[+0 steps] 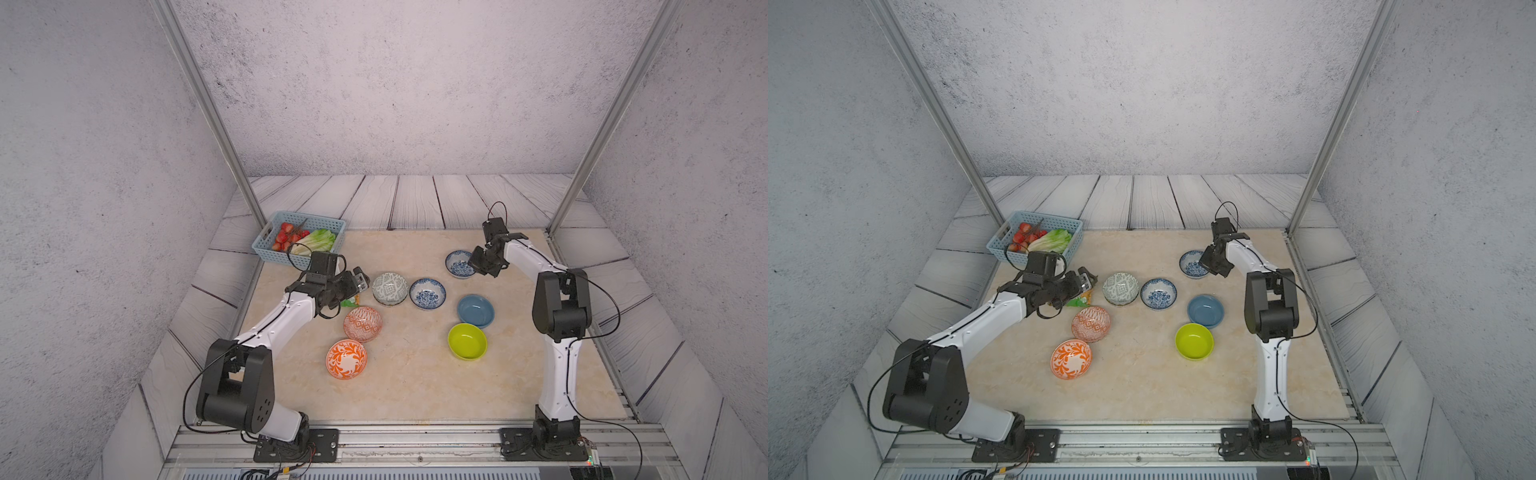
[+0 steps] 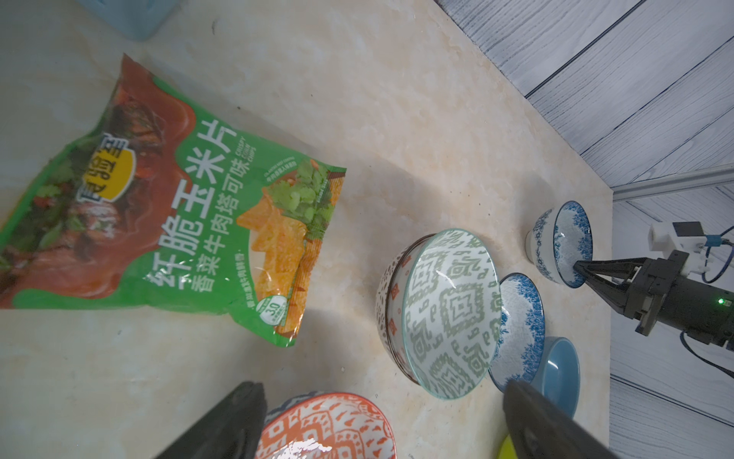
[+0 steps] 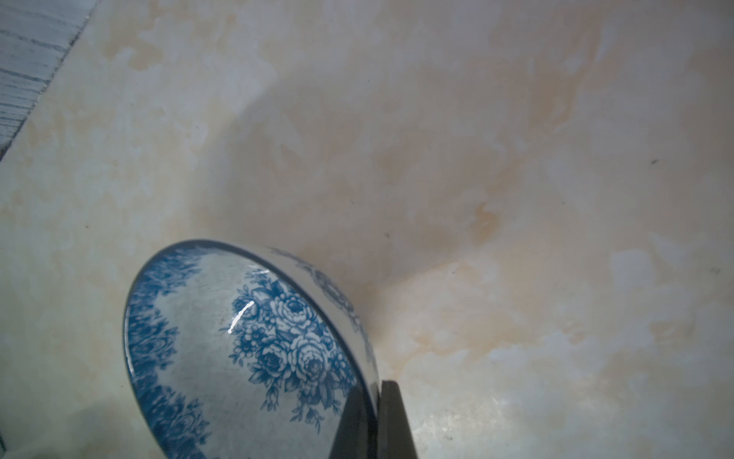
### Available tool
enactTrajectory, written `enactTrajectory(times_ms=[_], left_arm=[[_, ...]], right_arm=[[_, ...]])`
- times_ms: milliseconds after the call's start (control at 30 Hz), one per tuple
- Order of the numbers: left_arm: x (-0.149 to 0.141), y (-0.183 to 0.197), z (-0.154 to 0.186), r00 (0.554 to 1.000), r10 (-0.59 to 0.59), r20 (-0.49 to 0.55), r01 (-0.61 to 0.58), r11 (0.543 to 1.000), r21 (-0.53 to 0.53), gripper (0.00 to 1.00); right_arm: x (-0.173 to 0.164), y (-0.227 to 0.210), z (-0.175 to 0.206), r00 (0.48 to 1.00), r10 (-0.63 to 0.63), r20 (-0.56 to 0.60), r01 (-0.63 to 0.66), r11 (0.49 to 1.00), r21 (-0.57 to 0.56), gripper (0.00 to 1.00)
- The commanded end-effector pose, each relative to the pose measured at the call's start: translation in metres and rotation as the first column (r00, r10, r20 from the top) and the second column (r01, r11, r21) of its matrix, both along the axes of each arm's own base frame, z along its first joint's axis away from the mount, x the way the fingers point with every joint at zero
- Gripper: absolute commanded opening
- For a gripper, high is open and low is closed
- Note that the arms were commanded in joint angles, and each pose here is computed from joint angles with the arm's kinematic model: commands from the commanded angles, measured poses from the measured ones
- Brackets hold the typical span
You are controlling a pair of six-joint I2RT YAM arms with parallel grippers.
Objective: Stack the bowls
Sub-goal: Pick up the bowl from the center of the board.
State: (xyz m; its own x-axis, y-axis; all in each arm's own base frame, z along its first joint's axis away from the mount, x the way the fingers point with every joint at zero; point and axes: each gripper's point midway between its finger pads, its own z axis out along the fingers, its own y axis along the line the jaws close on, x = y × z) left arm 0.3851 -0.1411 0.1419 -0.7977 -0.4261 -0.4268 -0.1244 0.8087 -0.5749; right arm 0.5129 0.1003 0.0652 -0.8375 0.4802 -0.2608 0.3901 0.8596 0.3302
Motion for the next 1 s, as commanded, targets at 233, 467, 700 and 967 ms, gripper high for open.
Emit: enactTrajectory(times_ms=[233,467,700,967], left_arm=[[0.003,0.005,-0.005,1.0,0.01,-0.002,-0.01,1.0,0.011,1.0],[0.003,0.007,-0.004,1.0,0.01,0.002,-0.01,1.0,0.024,1.0],[-0.001,0.01,-0.002,1.0,0.013,0.001,-0.013,0.999,0.038,1.0],[-0.008,0.011,-0.004,1.0,0.018,-0.01,-0.018,0.999,0.038,1.0]], right_arm=[[-0.018,0.018,0.055,0.995,0.071,0.075,-0.077,0.994,0.072,0.0],[-0.035,0.038,0.088,0.983,0.137,0.125,-0.147,0.986,0.081,0.0],[-0.056,0.068,0.11,0.97,0.197,0.142,-0.21,0.974,0.085,0.0],[-0.089,0.12,0.107,0.944,0.3,0.14,-0.31,0.949,0.058,0.0]])
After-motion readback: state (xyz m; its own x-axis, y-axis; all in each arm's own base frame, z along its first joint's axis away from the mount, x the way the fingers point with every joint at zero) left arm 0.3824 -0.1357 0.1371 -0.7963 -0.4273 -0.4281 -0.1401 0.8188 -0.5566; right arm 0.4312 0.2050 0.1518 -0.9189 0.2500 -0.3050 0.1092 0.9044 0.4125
